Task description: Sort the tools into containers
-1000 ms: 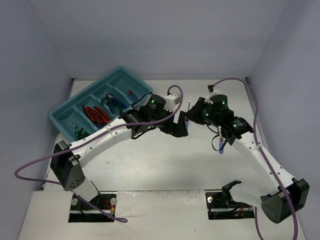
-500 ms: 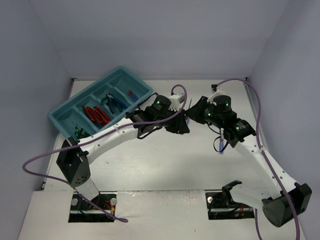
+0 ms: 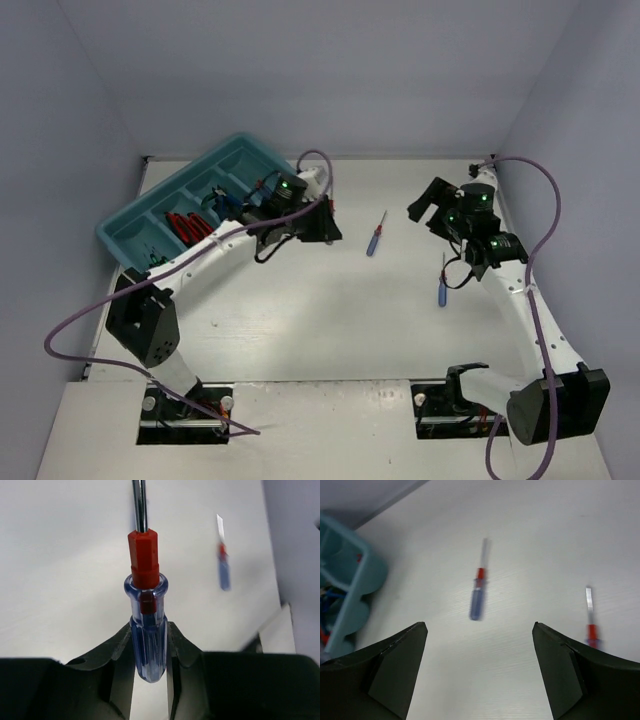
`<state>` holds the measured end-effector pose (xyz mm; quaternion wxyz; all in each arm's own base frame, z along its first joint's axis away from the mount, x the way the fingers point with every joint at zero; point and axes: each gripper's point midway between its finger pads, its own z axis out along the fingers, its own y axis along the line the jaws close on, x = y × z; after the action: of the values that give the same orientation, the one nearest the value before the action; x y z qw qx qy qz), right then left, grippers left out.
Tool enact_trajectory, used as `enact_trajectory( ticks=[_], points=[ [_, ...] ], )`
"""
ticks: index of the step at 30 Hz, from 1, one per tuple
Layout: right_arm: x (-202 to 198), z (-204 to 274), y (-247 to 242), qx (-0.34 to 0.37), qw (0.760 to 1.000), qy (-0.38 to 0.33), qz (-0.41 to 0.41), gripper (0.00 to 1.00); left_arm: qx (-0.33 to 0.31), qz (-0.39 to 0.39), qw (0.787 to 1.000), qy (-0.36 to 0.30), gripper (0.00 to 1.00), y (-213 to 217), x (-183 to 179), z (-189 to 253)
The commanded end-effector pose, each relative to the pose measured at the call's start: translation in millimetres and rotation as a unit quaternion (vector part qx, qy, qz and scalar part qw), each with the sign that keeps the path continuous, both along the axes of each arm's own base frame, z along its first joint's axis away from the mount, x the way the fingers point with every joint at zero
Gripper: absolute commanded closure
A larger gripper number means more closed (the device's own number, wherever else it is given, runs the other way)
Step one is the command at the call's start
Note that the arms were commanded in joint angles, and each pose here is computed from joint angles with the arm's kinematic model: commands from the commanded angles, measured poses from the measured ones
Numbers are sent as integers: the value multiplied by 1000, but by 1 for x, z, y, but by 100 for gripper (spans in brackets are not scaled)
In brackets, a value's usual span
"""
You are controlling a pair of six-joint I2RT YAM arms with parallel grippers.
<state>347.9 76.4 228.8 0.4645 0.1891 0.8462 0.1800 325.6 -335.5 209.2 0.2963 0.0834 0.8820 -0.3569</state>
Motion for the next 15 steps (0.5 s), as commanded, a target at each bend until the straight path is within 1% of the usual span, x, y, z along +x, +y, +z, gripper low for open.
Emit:
enact_trajectory(
  ticks=[1, 3, 6, 7, 8, 10, 11, 12, 13, 14, 15],
  points=[
    [-6, -20, -60, -108, 992, 36, -55, 16, 0, 130, 991, -10, 100, 70, 80, 22],
    [-17, -40, -65, -111, 990, 64, -57, 16, 16, 176, 984, -6, 100, 99, 111, 19],
    [-32, -61, -64, -105, 989, 89, -52, 16, 28, 219, 975, 11, 100, 133, 151, 10],
    [-37, -69, -64, -106, 988, 98, -51, 16, 33, 234, 971, 25, 100, 144, 164, -2],
    [-41, -75, -65, -108, 987, 106, -52, 16, 36, 247, 968, 35, 99, 154, 175, -12],
    [-49, -79, -69, -118, 985, 114, -54, 16, 28, 266, 963, 32, 95, 167, 200, -6],
    [-53, -83, -72, -125, 983, 120, -56, 16, 31, 270, 962, 37, 90, 170, 211, -11],
    [-56, -85, -73, -128, 982, 124, -56, 16, 38, 274, 960, 50, 87, 173, 216, -23],
    [-60, -87, -75, -132, 981, 130, -57, 16, 42, 277, 958, 59, 80, 176, 220, -31],
    [-65, -91, -78, -139, 979, 139, -59, 16, 39, 281, 957, 53, 66, 178, 230, -27],
    [-66, -92, -78, -140, 978, 141, -60, 16, 42, 284, 956, 58, 56, 181, 232, -34]
  ],
)
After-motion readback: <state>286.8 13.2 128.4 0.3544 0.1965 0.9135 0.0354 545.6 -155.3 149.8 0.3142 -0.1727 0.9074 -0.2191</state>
